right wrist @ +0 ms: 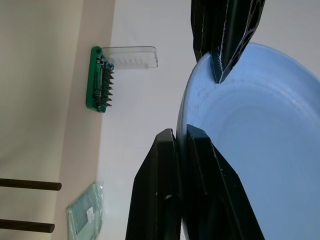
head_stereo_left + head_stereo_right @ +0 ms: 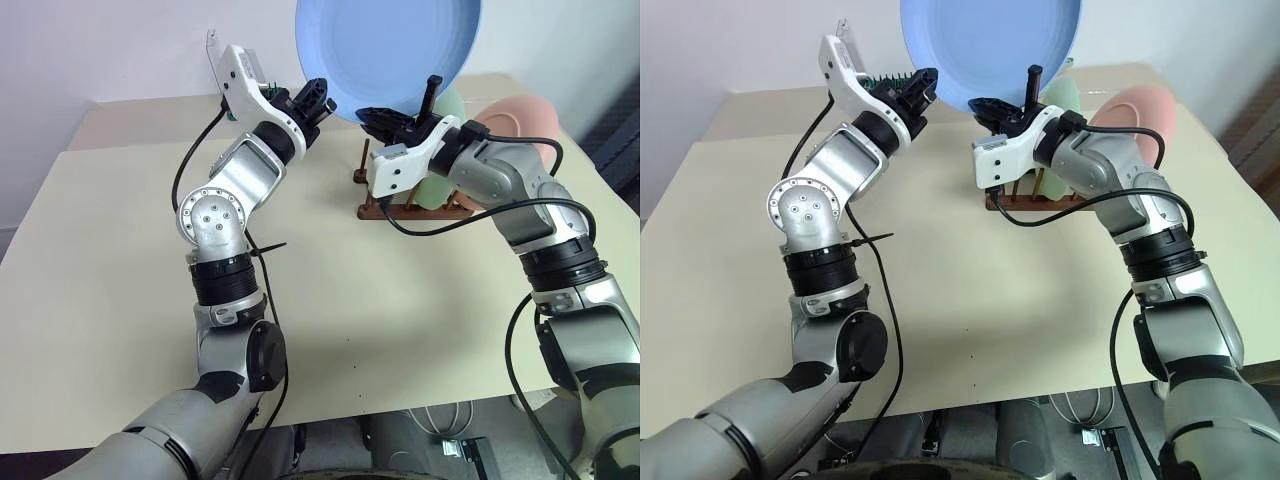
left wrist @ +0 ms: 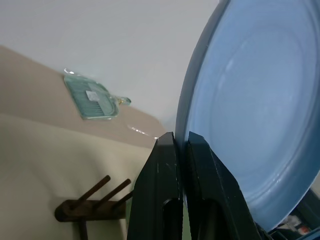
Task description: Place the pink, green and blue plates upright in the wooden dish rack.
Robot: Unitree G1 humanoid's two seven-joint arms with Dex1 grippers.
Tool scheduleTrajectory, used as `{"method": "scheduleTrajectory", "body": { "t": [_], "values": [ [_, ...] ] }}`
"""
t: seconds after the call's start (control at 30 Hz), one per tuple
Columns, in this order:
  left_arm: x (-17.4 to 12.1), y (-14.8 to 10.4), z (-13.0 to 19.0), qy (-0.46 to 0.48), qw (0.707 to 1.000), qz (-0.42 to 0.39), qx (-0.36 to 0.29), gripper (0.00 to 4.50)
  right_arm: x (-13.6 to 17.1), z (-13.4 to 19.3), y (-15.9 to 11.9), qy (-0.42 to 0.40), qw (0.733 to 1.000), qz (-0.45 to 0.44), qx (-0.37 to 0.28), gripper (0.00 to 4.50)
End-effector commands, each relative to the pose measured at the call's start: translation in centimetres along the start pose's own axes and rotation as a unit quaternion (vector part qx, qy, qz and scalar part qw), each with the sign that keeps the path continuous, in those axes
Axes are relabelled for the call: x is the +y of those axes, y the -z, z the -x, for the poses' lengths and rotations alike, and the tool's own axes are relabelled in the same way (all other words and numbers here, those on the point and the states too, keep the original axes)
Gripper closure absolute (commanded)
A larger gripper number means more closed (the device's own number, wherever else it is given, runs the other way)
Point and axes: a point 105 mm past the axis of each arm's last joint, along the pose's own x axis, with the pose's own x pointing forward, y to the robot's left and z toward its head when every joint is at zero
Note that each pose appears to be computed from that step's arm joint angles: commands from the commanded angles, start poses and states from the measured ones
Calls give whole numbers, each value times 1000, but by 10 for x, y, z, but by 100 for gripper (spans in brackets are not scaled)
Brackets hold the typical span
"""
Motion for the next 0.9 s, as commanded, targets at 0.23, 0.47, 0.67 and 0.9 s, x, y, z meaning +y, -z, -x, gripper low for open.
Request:
{"method": "scheduleTrajectory", "body": {
  "t": [0.23, 0.47, 0.67, 0.9],
  "values": [
    [-31, -19, 8, 112, 992, 57, -14, 53, -21, 3, 4, 46, 999, 13, 6, 450],
    [-43, -35, 32, 207, 978, 9, -5, 2, -53, 12, 15, 103, 994, 36, 21, 450],
    [-75, -99, 46, 297, 950, -90, -25, 2, -108, 18, 1, 217, 967, -126, -50, 450],
    [-47, -76, 65, 275, 870, -409, 29, 2, -171, 45, -37, 264, 762, -501, -313, 450]
  ]
}}
